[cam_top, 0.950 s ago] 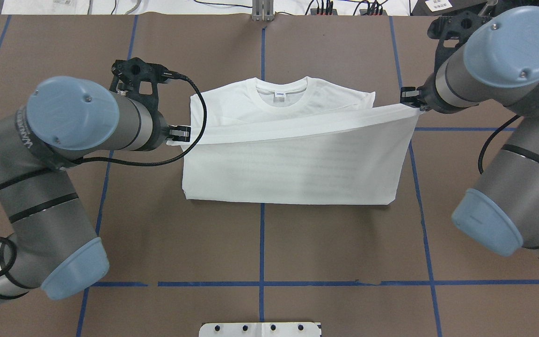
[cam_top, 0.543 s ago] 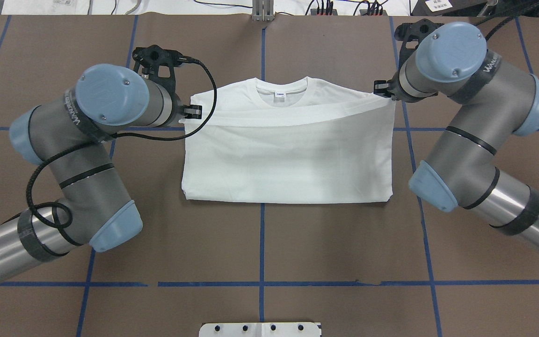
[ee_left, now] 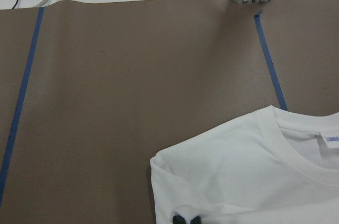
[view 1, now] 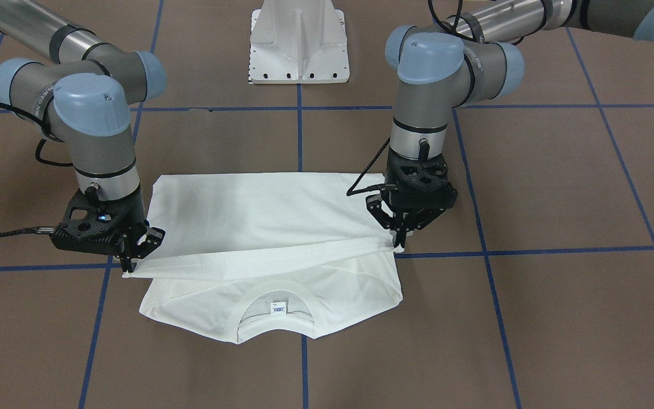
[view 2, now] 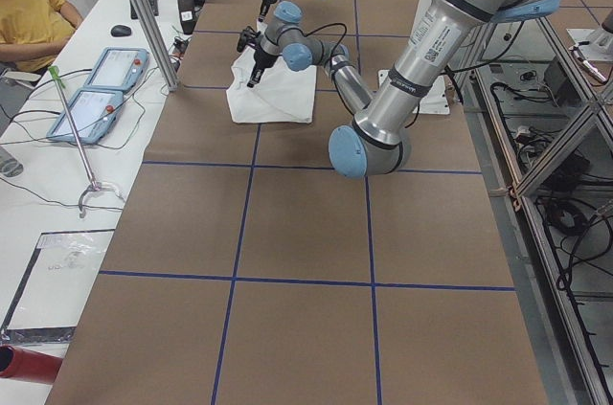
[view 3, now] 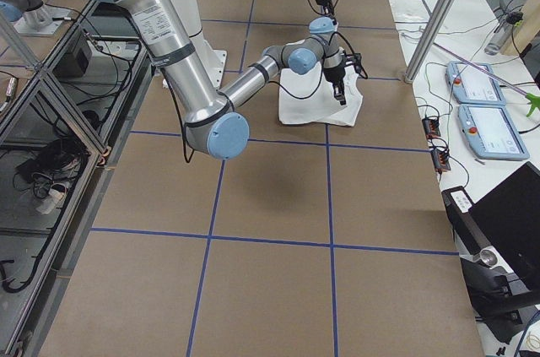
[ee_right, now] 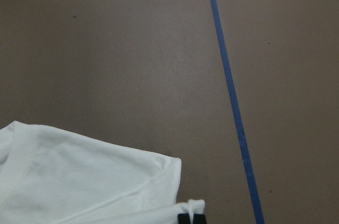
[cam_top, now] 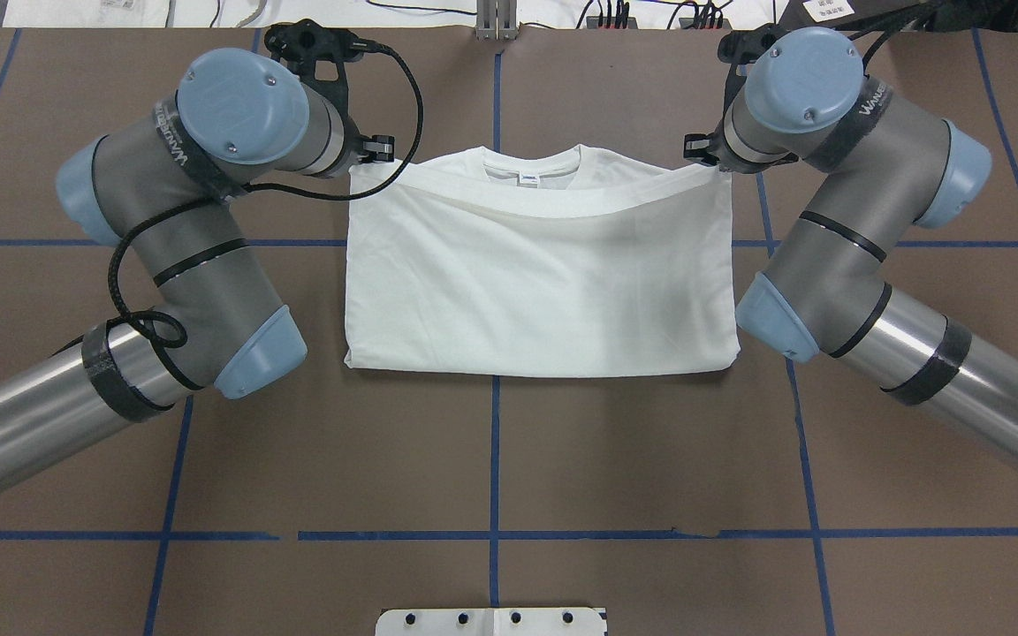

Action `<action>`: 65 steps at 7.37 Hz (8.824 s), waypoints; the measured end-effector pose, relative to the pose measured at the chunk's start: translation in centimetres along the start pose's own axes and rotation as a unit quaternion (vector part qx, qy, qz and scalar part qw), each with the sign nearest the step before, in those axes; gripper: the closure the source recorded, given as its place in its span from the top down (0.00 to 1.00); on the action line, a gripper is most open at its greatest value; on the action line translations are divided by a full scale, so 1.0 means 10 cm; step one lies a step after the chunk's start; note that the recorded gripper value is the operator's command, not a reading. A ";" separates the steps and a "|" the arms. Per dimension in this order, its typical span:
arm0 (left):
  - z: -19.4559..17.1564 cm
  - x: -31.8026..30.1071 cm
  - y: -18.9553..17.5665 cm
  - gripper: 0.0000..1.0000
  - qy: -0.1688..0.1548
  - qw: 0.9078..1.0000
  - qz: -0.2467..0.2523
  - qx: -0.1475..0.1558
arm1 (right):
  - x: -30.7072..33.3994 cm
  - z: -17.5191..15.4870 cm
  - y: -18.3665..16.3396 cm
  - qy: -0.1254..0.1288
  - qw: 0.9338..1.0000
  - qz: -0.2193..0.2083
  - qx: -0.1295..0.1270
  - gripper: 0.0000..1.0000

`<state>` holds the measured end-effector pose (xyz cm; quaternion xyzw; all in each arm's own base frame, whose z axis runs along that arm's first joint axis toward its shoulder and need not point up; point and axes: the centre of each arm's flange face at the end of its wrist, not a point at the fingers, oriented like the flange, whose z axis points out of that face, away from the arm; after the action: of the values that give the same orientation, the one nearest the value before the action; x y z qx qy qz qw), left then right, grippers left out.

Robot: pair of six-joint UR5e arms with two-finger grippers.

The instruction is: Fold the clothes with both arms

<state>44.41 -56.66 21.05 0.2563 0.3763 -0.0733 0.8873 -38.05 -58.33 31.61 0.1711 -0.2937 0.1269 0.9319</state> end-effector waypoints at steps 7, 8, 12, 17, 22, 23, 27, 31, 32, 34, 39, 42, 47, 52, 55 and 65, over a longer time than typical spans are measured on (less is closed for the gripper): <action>0.81 -0.23 0.05 0.99 -0.025 1.000 0.007 -0.012 | -0.02 0.33 -0.01 0.032 0.999 -0.009 -0.006 0.99; 0.81 -0.24 0.04 1.00 -0.024 0.999 0.018 -0.011 | -0.03 0.33 -0.01 0.032 0.999 -0.009 -0.006 1.00; 0.54 -0.37 0.17 1.00 0.040 0.998 0.047 -0.009 | -0.07 0.21 -0.08 0.020 0.999 -0.034 -0.004 1.00; 0.18 -0.25 1.77 0.99 0.087 0.993 -0.001 -0.074 | -0.04 0.15 -0.06 0.014 0.999 -0.041 -0.002 1.00; 0.25 -0.11 2.23 0.00 0.075 0.994 -0.020 -0.083 | -0.04 0.15 -0.05 0.014 0.999 -0.037 -0.001 1.00; 0.23 -0.10 2.22 0.00 0.077 0.993 -0.021 -0.082 | -0.05 0.14 -0.05 0.013 0.999 -0.036 0.000 1.00; 0.26 -0.38 1.94 0.00 0.064 0.996 0.005 -0.060 | -0.07 0.12 -0.02 0.011 0.999 -0.036 0.001 1.00; 0.83 -1.63 0.47 0.00 -0.045 0.995 0.089 0.009 | -0.17 0.14 0.09 0.008 0.999 -0.045 -0.003 1.00; 1.04 -1.74 0.14 0.00 -0.059 0.994 0.095 0.019 | -0.19 0.14 0.12 0.006 0.999 -0.046 -0.004 1.00; 1.40 -1.76 -0.36 0.00 -0.074 0.992 0.093 0.030 | -0.29 0.11 0.18 0.000 0.999 -0.044 -0.005 1.00; 1.61 -1.75 -0.65 1.00 -0.040 0.993 0.092 0.064 | -1.14 -0.08 0.78 -0.077 0.996 0.039 -0.008 0.98; 1.49 -1.85 -0.51 1.00 -0.014 0.993 0.094 0.067 | -1.72 -0.14 1.41 -0.087 0.985 0.147 -0.020 0.91; 1.48 -1.86 -0.47 1.00 -0.010 0.993 0.091 0.068 | -1.93 0.08 1.87 -0.067 0.979 0.190 -0.019 0.68; 1.45 -1.88 -0.46 1.00 -0.009 0.994 0.090 0.069 | -1.98 0.11 1.89 -0.065 0.981 0.183 -0.003 0.00; 1.45 -1.87 -0.45 1.00 -0.008 0.994 0.090 0.069 | -1.89 0.00 1.86 -0.073 0.983 0.167 0.000 0.00; 1.41 -1.84 -0.39 1.00 -0.002 0.993 0.092 0.070 | -1.33 -1.13 3.52 -0.072 0.993 0.096 0.006 1.00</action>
<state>39.07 -68.35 40.68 0.3513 0.3435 -0.0181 0.8707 -54.85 -23.67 23.67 0.1562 -0.3744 0.2049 0.8907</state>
